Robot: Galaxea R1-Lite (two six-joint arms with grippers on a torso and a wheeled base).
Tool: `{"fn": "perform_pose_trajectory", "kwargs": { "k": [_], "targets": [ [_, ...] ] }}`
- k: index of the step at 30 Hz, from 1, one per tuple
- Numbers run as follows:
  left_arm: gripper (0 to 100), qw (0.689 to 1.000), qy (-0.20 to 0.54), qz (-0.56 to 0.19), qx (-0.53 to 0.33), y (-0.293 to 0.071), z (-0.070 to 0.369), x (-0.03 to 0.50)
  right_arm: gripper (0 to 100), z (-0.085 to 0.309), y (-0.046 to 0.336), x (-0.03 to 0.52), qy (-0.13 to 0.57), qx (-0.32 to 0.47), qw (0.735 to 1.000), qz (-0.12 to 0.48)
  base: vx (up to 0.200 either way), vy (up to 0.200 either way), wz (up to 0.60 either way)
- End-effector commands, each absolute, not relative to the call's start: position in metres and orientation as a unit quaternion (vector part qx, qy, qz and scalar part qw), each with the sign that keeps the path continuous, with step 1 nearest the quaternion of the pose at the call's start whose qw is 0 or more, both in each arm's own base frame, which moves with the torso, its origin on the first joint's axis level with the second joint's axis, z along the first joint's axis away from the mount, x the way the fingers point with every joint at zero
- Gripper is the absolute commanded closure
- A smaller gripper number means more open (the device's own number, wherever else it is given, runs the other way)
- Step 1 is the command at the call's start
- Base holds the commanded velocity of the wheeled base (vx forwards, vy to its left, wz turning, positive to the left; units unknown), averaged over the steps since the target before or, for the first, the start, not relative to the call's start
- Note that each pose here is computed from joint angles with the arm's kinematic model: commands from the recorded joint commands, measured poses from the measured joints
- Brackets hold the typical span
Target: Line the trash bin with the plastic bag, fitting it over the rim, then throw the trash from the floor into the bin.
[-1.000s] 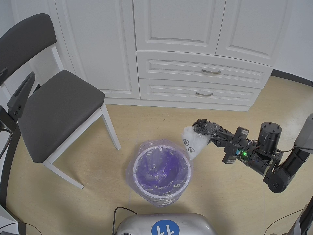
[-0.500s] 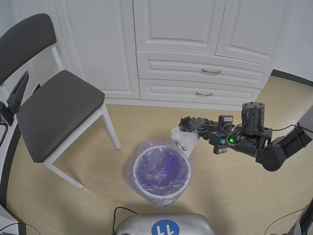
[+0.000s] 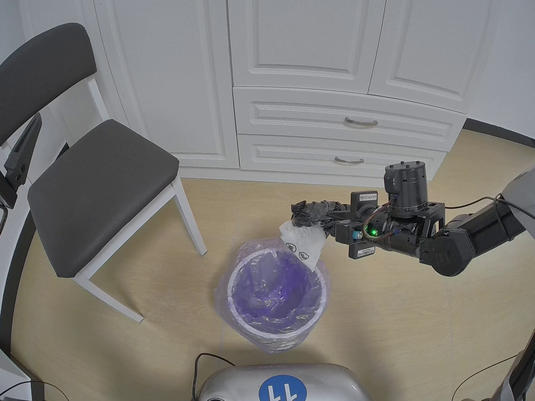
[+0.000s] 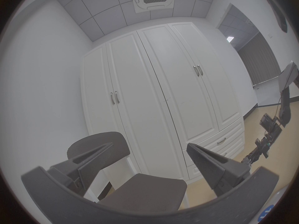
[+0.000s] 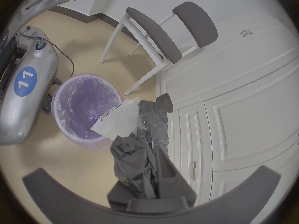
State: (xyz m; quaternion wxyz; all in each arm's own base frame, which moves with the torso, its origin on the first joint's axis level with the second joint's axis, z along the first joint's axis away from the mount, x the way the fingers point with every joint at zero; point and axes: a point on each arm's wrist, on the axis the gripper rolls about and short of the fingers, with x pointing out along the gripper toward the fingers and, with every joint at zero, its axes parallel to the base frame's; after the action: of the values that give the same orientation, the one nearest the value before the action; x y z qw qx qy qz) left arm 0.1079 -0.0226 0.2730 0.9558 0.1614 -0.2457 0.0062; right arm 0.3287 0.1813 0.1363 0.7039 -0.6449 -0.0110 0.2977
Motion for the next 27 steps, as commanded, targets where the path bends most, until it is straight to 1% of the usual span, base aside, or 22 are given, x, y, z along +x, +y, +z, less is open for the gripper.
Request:
{"fn": "perform_pose_trajectory", "kwargs": {
  "k": [1, 8, 9, 12, 13, 14, 15, 16, 19, 21, 22, 27],
  "targets": [
    [0, 0.957, -0.243, 0.008, 0.161, -0.022, 0.273, 0.11, 100, 0.126, 0.194, 0.335, -0.011, -0.645, 0.698, 0.309, 0.0, 0.0, 0.0],
    [0, 0.958, -0.239, 0.012, 0.158, -0.021, 0.273, 0.111, 100, 0.107, 0.204, 0.338, 0.007, -0.649, 0.691, 0.317, 0.0, 0.0, 0.0],
    [0, 0.961, -0.23, 0.025, 0.152, -0.018, 0.271, 0.112, 100, 0.098, 0.205, 0.339, 0.018, -0.651, 0.688, 0.321, 0.0, 0.0, 0.0],
    [0, 0.963, -0.2, 0.07, 0.167, -0.007, 0.266, 0.121, 100, 0.087, 0.208, 0.343, 0.026, -0.653, 0.684, 0.325, 0.0, 0.0, 0.0],
    [0, 0.963, -0.2, 0.07, 0.167, -0.007, 0.266, 0.121, 100, 0.087, 0.208, 0.343, 0.026, -0.653, 0.684, 0.325, 0.0, 0.0, 0.0],
    [0, 0.963, -0.168, 0.108, 0.18, 0.004, 0.261, 0.13, 100, 0.081, 0.212, 0.344, 0.029, -0.652, 0.682, 0.329, 0.0, 0.0, 0.0],
    [0, 0.963, -0.164, 0.114, 0.182, 0.006, 0.261, 0.131, 100, 0.08, 0.212, 0.345, 0.03, -0.652, 0.682, 0.33, 0.0, 0.0, 0.0],
    [0, 0.962, -0.142, 0.141, 0.188, 0.015, 0.258, 0.139, 100, 0.075, 0.215, 0.348, 0.032, -0.653, 0.681, 0.331, 0.0, 0.0, 0.0],
    [0, 0.958, -0.117, 0.18, 0.19, 0.03, 0.255, 0.154, 100, 0.064, 0.221, 0.355, 0.034, -0.654, 0.679, 0.332, 0.0, 0.0, 0.0],
    [0, 0.958, -0.117, 0.182, 0.191, 0.031, 0.255, 0.154, 100, 0.064, 0.222, 0.355, 0.033, -0.654, 0.68, 0.331, 0.0, 0.0, 0.0],
    [0, 0.956, -0.106, 0.197, 0.192, 0.038, 0.253, 0.16, 100, 0.052, 0.226, 0.363, 0.036, -0.651, 0.682, 0.331, 0.0, 0.0, 0.0],
    [0, 0.956, -0.108, 0.191, 0.193, 0.038, 0.253, 0.16, 100, 0.042, 0.234, 0.368, 0.038, -0.645, 0.686, 0.334, 0.0, 0.0, 0.0]
  ]
}}
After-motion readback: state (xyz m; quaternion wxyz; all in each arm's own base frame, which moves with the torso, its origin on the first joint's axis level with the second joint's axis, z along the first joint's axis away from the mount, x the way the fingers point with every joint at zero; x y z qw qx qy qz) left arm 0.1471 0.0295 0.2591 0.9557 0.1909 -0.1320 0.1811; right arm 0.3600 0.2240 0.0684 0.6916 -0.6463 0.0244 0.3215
